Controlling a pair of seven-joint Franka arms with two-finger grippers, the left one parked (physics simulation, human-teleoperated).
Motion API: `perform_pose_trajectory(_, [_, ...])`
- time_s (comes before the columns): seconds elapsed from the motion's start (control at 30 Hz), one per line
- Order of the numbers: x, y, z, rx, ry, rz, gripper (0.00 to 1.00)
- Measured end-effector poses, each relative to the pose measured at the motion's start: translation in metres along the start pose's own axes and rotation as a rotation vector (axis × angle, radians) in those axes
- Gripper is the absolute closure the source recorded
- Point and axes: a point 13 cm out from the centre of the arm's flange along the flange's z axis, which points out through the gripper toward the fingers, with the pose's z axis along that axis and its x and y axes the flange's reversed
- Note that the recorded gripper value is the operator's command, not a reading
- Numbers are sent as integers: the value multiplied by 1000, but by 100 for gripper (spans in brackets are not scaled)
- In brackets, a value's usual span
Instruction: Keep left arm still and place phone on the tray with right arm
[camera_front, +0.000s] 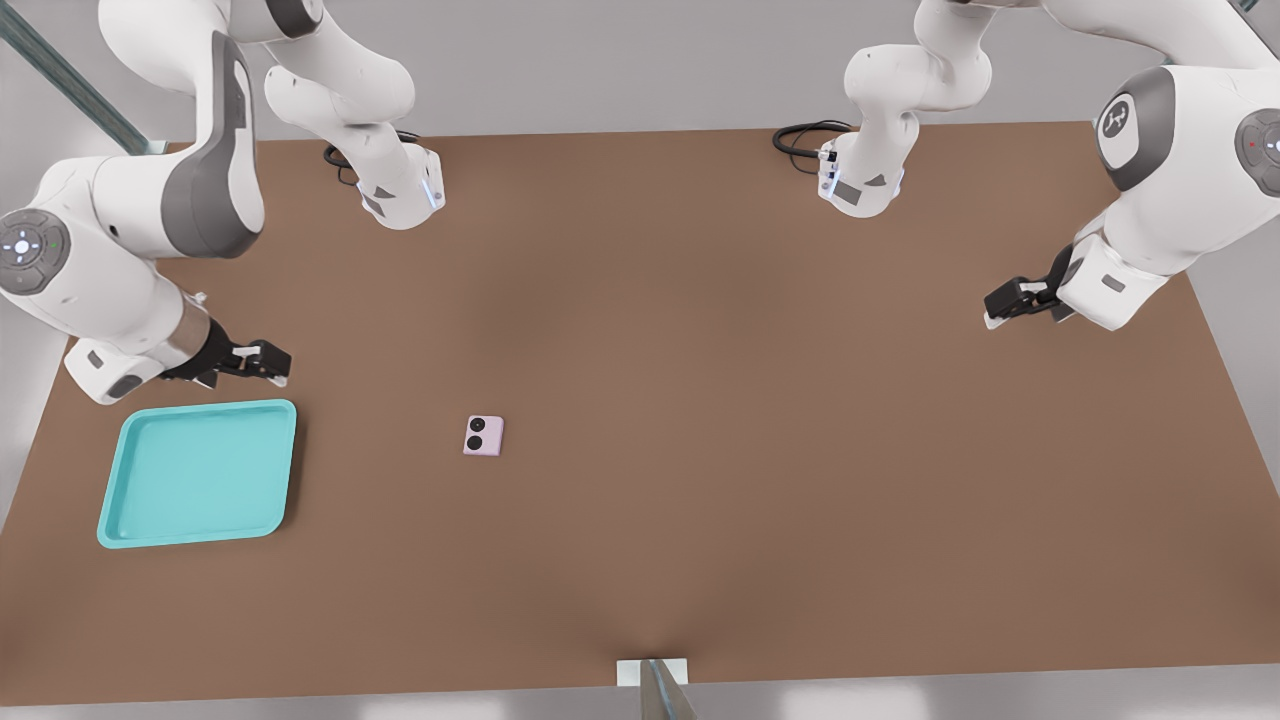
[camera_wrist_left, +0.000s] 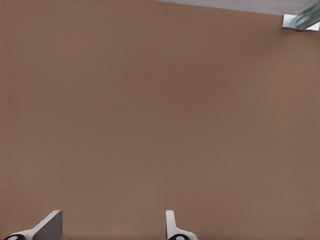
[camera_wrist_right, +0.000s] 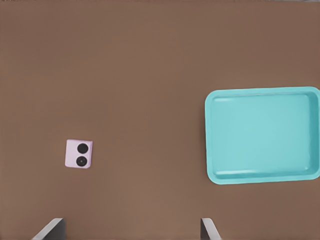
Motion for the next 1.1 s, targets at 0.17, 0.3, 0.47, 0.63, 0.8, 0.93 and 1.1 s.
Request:
perform_pose_trajectory(0.17, [-9,23,16,-4,9,-37,0])
perform_pose_trajectory(0.3, [-45,111,85,-1,53,-157,0])
perform_pose_trajectory(0.47, [-25,147,188,22,125,-164,0])
perform_pose_trajectory(0.63, [-13,166,258,-29,125,-40,0])
perform_pose_trajectory(0.8, [-14,205,288,-90,111,68,0])
perform_pose_trajectory(0.93, [7,223,322,-71,146,98,0])
perform_pose_trajectory(1.1, [16,228,356,-24,152,118,0])
